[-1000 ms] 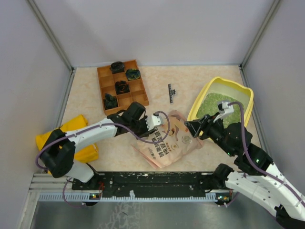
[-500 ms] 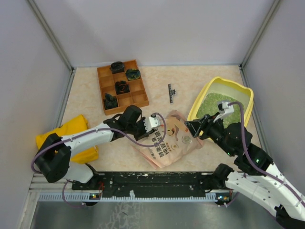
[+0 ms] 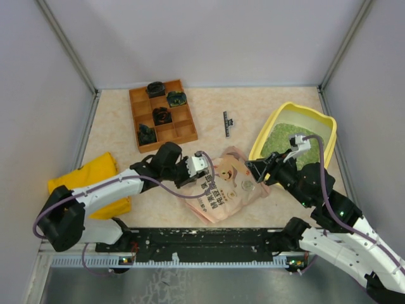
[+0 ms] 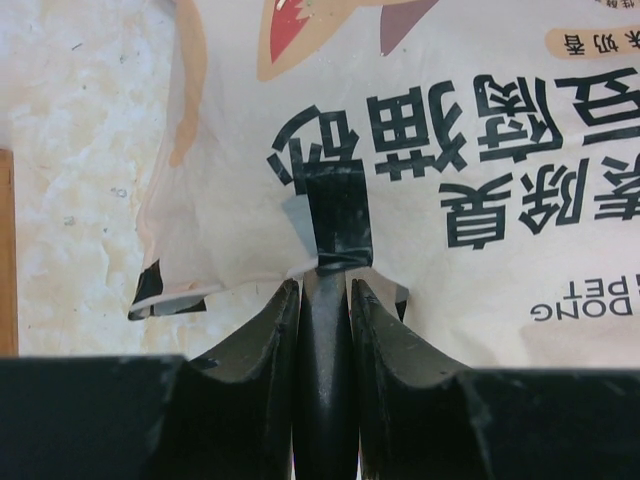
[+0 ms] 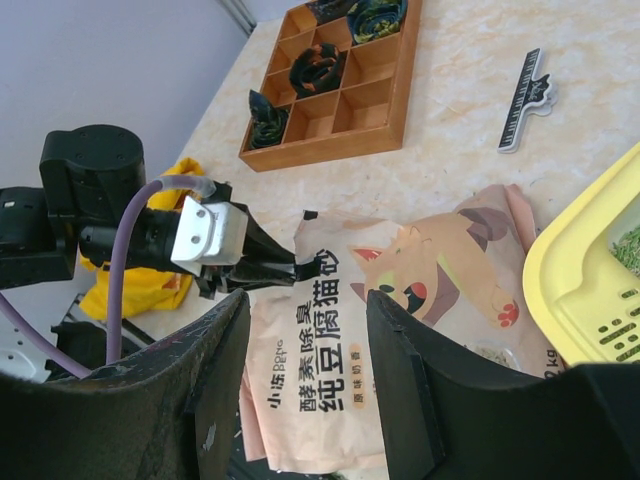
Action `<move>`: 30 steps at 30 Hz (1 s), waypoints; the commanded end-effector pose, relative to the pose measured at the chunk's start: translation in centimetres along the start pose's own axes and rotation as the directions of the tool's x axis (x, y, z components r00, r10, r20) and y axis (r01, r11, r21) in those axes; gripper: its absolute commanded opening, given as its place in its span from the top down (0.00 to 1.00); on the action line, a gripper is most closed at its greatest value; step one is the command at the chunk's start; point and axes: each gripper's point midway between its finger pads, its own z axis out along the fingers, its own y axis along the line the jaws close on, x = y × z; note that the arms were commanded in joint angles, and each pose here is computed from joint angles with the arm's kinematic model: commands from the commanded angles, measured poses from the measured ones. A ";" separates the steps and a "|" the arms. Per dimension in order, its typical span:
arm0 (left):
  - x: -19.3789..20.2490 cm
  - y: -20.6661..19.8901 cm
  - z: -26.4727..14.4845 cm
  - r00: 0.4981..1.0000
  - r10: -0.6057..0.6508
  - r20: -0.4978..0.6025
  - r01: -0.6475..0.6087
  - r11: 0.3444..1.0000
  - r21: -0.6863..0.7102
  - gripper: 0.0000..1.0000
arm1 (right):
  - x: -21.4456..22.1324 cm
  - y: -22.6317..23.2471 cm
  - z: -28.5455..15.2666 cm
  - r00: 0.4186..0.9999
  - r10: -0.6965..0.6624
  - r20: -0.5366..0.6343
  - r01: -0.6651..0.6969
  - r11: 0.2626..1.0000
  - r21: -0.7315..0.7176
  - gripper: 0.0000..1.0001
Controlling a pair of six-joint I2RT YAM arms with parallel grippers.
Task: Fill the litter box with clean litter
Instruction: 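Scoop the cat litter from the cat litter bag.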
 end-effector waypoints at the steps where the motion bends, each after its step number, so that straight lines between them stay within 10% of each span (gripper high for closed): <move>1: -2.0 0.8 -1.2 0.995 0.014 0.094 -0.011 1.000 -0.027 1.00 | -1.0 0.2 -0.1 0.999 0.002 0.044 -0.002 1.000 -0.008 0.50; 30: 2.3 2.2 -7.8 0.998 0.036 0.044 -0.031 0.993 -0.114 1.00 | -0.2 0.3 0.1 0.999 0.042 0.022 -0.042 0.999 -0.016 0.50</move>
